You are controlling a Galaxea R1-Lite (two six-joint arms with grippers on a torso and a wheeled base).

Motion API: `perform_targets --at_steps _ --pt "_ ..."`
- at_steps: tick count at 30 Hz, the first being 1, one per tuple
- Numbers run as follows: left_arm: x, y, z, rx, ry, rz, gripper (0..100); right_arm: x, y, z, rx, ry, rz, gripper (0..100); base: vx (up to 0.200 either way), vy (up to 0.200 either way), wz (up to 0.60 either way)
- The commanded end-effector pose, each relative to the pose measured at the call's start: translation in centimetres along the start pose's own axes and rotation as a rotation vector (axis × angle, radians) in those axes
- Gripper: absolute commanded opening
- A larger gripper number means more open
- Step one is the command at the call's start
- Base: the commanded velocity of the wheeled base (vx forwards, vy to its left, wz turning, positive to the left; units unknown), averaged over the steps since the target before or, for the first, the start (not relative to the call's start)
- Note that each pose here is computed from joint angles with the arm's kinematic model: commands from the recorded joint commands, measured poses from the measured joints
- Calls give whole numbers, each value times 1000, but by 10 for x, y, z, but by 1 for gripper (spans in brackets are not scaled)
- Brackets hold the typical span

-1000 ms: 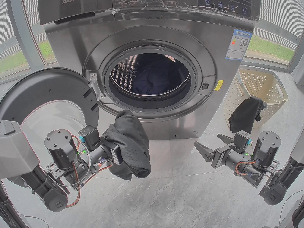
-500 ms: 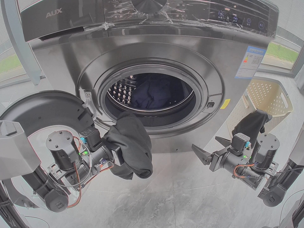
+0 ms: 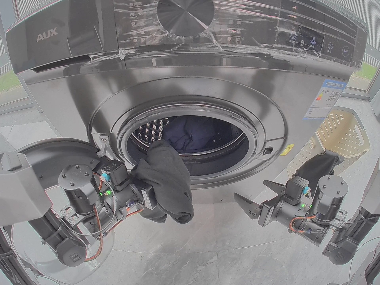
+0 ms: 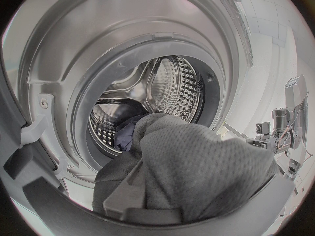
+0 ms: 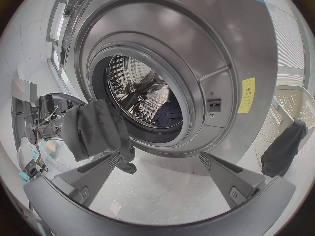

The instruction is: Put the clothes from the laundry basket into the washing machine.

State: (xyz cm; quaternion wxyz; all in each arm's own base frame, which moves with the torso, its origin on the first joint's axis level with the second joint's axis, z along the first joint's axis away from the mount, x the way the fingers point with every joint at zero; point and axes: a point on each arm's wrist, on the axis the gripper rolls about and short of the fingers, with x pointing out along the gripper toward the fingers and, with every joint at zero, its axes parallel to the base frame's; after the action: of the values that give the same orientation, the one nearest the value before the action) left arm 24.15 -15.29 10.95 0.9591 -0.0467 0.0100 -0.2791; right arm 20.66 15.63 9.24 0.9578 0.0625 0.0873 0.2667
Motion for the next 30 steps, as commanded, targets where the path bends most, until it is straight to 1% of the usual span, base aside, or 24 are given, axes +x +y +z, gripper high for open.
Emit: perform_targets --at_steps 1,7,9,10,12,16,17,19,22,25,27,30 --pt "0 -1 -1 0 2 -3 0 -1 1 -1 -1 6 5 100 0 0 0" --pt "1 -1 -2 0 7 -4 0 -1 2 -1 -1 6 6 100 0 0 0" --pt "1 -2 -2 0 7 -6 0 -1 2 -1 -1 6 6 100 200 0 0" --pt "0 -4 -4 -1 13 -14 0 -1 2 -1 -1 6 6 100 200 0 0" --pt "0 -7 -4 -1 15 -23 0 -1 2 -1 -2 6 9 100 0 0 0" --pt "0 -9 -4 -1 16 -32 0 -2 5 -2 -3 7 20 100 0 0 0" --pt "1 -13 -8 -1 28 -45 0 -2 7 -2 -4 8 28 100 0 0 0" --pt "2 -16 -12 1 40 -55 0 -3 10 -4 -5 16 37 100 0 0 0" --pt "2 -19 -12 1 42 -65 0 -4 10 -6 -8 27 40 100 0 0 0" --pt "0 -20 -9 -1 32 -65 0 -4 10 -6 -8 27 41 100 0 0 0" --pt "0 -25 -7 -1 26 -82 0 -5 13 -5 -7 22 48 100 0 0 0" --pt "5 -31 -11 -1 30 -100 0 -8 18 -2 -5 10 64 100 0 0 0"
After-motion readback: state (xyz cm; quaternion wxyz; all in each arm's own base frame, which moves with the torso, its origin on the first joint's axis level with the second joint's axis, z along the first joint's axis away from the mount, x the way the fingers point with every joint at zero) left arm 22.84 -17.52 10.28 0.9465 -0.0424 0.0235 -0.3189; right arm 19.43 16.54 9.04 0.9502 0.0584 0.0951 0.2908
